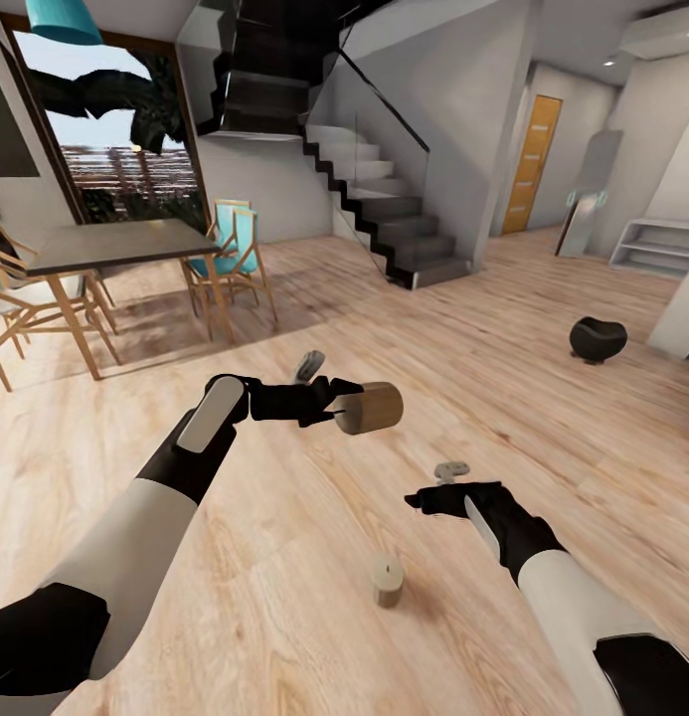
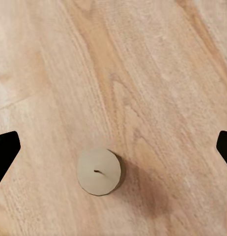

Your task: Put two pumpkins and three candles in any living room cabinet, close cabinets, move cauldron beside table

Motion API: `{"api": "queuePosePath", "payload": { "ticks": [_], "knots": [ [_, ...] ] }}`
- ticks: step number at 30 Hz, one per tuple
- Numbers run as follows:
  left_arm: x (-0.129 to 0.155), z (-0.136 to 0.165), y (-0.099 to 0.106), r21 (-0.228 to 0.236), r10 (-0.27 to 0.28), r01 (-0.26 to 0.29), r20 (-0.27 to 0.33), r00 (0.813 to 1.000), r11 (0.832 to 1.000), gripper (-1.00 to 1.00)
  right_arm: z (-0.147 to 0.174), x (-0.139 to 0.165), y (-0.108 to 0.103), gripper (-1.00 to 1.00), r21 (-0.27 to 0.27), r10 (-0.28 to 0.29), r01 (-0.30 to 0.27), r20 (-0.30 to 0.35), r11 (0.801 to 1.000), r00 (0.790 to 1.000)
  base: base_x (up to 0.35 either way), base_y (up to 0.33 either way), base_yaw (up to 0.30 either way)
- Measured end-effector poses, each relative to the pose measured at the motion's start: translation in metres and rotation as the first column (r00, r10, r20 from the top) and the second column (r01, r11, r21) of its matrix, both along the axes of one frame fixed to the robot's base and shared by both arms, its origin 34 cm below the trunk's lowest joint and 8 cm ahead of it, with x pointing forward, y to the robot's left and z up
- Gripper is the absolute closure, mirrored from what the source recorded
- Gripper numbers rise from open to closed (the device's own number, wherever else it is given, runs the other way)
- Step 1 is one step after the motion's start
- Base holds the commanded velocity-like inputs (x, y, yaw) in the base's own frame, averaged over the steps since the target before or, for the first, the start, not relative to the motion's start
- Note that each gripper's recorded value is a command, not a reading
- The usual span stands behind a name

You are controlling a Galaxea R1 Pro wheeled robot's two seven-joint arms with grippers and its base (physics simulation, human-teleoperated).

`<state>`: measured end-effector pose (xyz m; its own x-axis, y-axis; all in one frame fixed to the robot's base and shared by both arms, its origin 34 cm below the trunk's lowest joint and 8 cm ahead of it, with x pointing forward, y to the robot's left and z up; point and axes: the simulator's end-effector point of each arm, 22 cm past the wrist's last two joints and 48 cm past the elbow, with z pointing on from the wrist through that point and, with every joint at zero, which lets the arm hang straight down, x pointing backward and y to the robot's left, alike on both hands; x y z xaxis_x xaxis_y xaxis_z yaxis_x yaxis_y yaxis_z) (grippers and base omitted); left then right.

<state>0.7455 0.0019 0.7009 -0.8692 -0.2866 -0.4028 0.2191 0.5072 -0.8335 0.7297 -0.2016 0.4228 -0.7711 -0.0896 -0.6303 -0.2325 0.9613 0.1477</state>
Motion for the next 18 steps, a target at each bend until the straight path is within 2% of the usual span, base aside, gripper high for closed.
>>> {"api": "queuePosePath", "payload": {
  "ticks": [6, 9, 10, 11, 12, 14, 16, 18],
  "knots": [
    [0.000, 0.000, 0.000, 0.001, 0.000, 0.000, -0.001, 1.000, 1.000, 1.00, -0.001, -0.001, 0.000, -1.00, -0.001, -0.001, 0.001, -0.001, 1.000, 1.000, 0.330, 0.000, 0.000],
    [0.000, -0.002, 0.001, 0.008, 0.001, -0.001, 0.000, 1.000, 1.000, 1.00, 0.000, 0.000, 0.000, -1.00, -0.001, 0.001, -0.001, 0.001, 1.000, 1.000, 0.012, 0.000, 0.000],
    [0.000, 0.001, -0.001, -0.006, -0.001, 0.001, -0.002, 1.000, 1.000, 1.00, 0.000, 0.000, 0.000, -1.00, -0.003, 0.000, 0.000, 0.001, 1.000, 1.000, 0.000, 0.000, 0.000],
    [0.000, 0.001, -0.001, -0.007, -0.001, 0.001, -0.001, 1.000, 1.000, 1.00, -0.004, -0.004, -0.002, -1.00, -0.004, -0.006, 0.006, -0.023, 1.000, 1.000, 0.000, 0.000, 0.000],
    [-0.001, 0.002, -0.002, -0.010, -0.004, 0.004, -0.001, 1.000, 1.000, 1.00, -0.025, -0.022, -0.009, -1.00, -0.019, -0.023, 0.021, -0.104, 1.000, 0.994, 0.000, 0.000, 0.000],
    [-0.001, 0.003, -0.003, -0.011, -0.005, 0.005, -0.001, 1.000, 1.000, 1.00, -0.051, -0.045, -0.023, -1.00, -0.061, -0.060, 0.049, -0.199, 0.997, 0.978, 0.000, 0.000, 0.000],
    [-0.002, 0.004, -0.004, -0.013, -0.006, 0.006, 0.001, 1.000, 1.000, 1.00, -0.064, -0.054, -0.040, -1.00, -0.124, -0.109, 0.080, -0.246, 0.989, 0.963, 0.000, 0.000, 0.000],
    [-0.001, 0.005, -0.004, -0.014, -0.006, 0.006, 0.004, 1.000, 1.000, 1.00, -0.068, -0.057, -0.054, -1.00, -0.185, -0.153, 0.106, -0.261, 0.977, 0.953, 0.011, 0.000, 0.000]
  ]
}}
